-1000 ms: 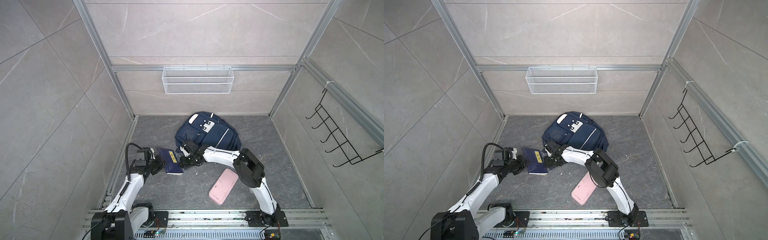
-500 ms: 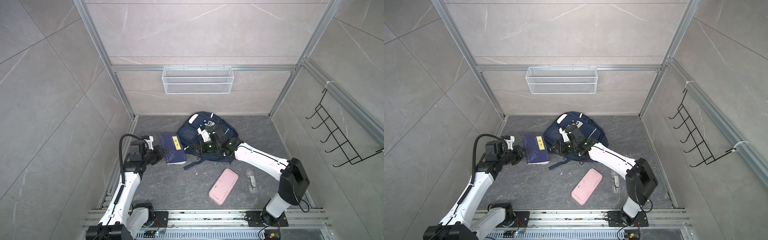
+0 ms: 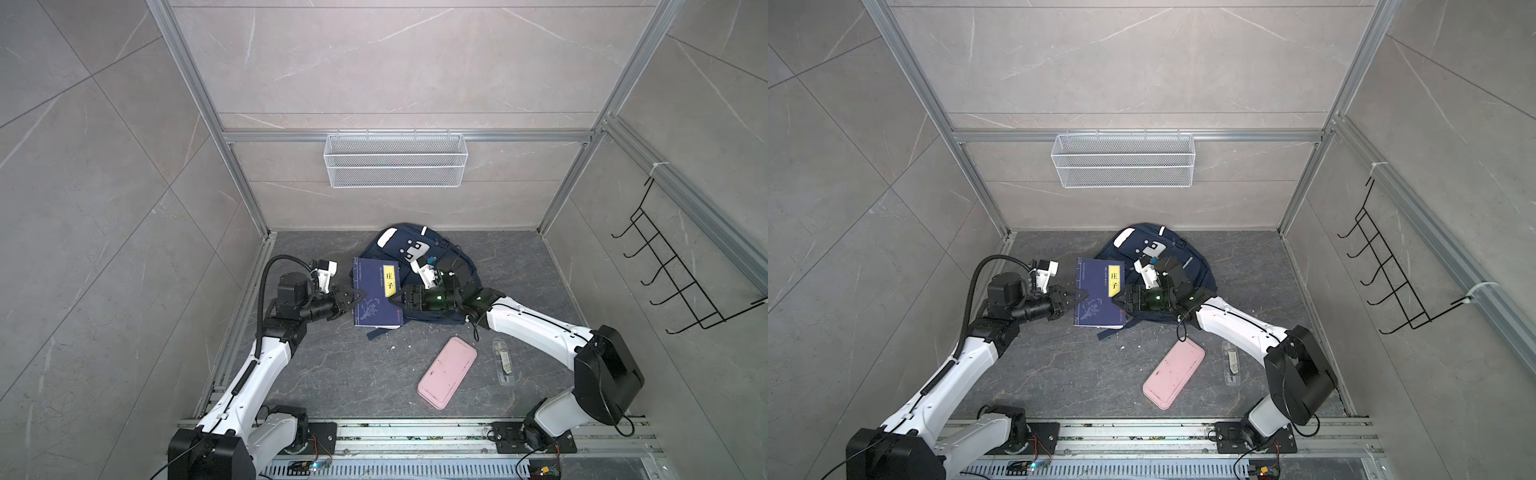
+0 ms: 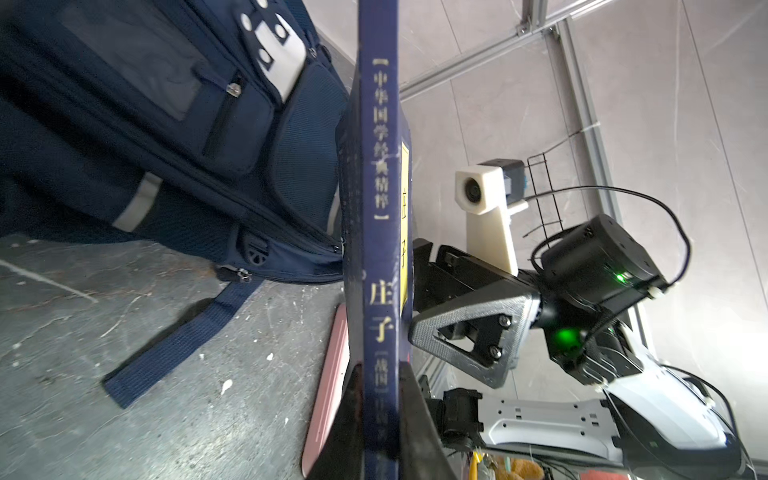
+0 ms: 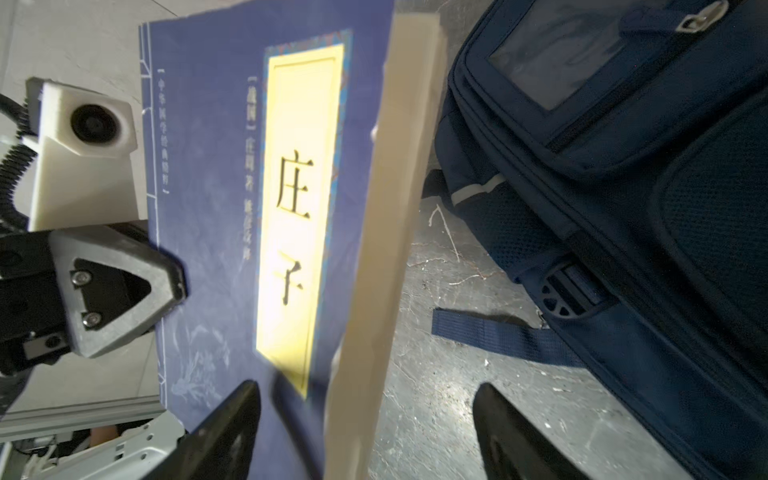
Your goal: Pack the student bag
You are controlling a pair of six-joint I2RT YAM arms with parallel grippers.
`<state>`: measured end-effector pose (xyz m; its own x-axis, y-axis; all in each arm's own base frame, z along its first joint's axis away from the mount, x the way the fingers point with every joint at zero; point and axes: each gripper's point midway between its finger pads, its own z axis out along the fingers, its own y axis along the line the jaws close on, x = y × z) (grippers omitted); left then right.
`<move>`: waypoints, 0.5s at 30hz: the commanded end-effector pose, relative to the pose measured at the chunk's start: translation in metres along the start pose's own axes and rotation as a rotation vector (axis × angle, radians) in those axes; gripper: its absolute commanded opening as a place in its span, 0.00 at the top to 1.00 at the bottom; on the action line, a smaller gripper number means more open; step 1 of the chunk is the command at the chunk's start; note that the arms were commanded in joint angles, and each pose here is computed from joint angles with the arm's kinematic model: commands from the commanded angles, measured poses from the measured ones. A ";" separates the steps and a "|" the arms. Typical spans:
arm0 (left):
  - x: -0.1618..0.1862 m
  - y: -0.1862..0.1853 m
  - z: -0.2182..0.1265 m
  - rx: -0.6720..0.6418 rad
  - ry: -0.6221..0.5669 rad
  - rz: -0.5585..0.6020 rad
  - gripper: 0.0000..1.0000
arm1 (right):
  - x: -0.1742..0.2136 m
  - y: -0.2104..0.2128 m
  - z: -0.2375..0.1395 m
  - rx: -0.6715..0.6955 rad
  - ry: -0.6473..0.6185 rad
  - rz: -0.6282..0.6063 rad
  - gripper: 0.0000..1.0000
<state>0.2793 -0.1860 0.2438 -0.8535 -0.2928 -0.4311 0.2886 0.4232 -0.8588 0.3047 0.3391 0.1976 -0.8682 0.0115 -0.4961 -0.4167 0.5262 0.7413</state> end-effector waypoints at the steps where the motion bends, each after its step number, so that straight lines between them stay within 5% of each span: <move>1: -0.011 -0.045 0.001 0.144 0.005 0.117 1.00 | -0.007 0.030 -0.013 -0.150 -0.028 -0.009 0.18; 15: -0.011 -0.050 0.019 0.243 0.039 0.104 1.00 | -0.029 0.044 -0.041 -0.465 -0.088 0.114 0.25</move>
<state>0.2841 -0.2151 0.2606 -0.8629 -0.2364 -0.4467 0.3750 0.2932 -0.8794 0.3089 0.3216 0.2379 -0.8964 0.1422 -0.4199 -0.3863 0.2139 0.8972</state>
